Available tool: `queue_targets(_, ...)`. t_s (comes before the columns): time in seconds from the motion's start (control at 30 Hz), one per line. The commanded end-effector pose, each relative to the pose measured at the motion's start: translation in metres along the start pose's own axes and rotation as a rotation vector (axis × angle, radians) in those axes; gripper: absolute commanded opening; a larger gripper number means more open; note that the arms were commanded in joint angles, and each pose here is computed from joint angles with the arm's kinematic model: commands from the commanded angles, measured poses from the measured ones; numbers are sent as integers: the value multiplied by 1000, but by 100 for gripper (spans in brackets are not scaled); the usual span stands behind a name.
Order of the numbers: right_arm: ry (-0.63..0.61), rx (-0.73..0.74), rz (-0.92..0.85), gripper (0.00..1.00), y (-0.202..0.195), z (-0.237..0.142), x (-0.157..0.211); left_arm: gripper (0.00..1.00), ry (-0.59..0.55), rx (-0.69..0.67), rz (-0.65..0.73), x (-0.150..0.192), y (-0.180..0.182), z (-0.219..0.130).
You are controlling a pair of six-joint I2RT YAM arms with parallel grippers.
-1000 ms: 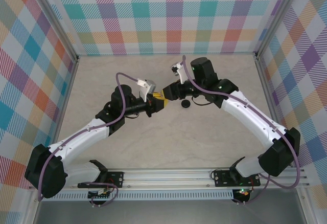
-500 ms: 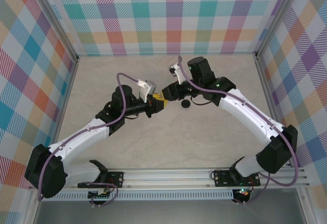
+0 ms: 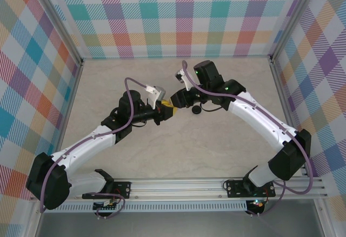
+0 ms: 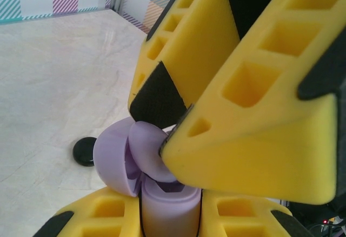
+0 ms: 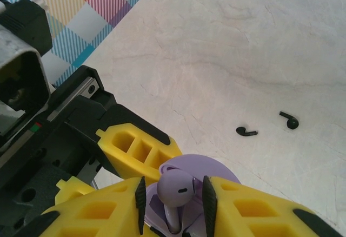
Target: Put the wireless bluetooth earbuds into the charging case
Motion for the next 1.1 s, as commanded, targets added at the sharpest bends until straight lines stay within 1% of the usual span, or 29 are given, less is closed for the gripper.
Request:
queue_targets(0.0, 16, 6, -20, 34, 4, -2, 0, 18, -91, 21, 77, -26, -10, -5)
queue_targets(0.47, -28, 26, -15, 29, 5, -8, -1, 18, -78, 5, 75, -24, -9, -5)
queue_targets(0.63, -61, 33, -20, 38, 8, -14, -2, 18, -61, -5, 75, -21, -8, -4)
queue_targets(0.77, -75, 55, -13, 42, 6, -15, 0, 17, -21, -15, 57, -16, -5, 0)
queue_targets(0.9, -72, 93, 15, 43, -1, -12, 2, 17, 10, -17, 37, -8, -2, 3)
queue_targets(1.07, -50, 88, 38, 43, -6, -6, 7, 17, 36, -14, 17, 1, 0, 6)
Point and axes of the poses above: each hand's point on the last joint's axis, 136 mm out from that joint toward the fingers, its own z axis out along the fingers, its own y axis along the line the jaws close on, x = y × z, the point moved 10 cm from there along -z, back along the fingers, and after that the axes turned 8 degrees about z, right-handed, at the moved point
